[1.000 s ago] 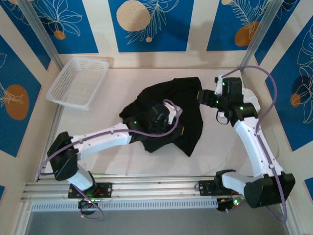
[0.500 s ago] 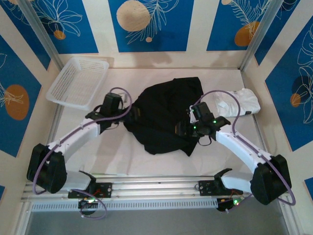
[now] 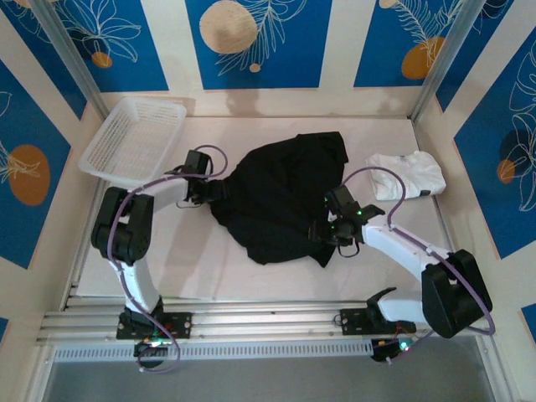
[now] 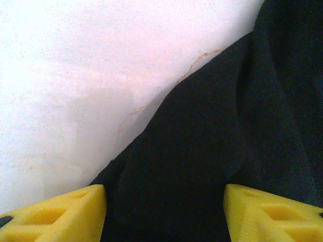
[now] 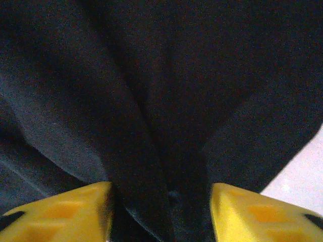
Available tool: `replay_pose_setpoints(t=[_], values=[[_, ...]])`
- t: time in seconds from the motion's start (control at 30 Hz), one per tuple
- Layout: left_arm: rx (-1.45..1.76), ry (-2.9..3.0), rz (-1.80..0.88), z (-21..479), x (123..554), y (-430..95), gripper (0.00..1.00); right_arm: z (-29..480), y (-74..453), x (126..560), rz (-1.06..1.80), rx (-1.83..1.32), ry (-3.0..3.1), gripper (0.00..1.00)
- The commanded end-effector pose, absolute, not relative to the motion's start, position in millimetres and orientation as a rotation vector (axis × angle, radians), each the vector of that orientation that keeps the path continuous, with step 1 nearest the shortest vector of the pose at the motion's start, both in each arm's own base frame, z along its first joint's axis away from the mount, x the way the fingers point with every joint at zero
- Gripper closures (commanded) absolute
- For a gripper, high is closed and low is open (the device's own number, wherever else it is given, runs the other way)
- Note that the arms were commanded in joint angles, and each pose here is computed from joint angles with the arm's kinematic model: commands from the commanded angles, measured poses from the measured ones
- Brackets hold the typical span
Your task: Fold the inside-out t-shirt
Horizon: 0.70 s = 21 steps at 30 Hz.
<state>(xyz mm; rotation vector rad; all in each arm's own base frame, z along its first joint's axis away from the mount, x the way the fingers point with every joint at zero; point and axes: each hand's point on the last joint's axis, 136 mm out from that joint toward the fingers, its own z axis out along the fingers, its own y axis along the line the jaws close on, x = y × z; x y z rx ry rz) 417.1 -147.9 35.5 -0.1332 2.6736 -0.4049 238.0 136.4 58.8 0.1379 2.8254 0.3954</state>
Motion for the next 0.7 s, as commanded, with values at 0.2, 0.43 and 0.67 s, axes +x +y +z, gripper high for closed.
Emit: replay_pose_setpoints(t=[0.2,0.43,0.67], values=[[-0.069,2.672,-0.347,38,438,-147,0.35,71,151,254,0.485,0.089,2.752,0.94],[-0.040,2.695,-0.279,30,448,-144,0.39,92,149,259,0.473,0.046,2.701,1.00],[-0.024,2.693,-0.284,35,458,-146,0.88,117,144,267,0.434,0.012,2.643,1.00]])
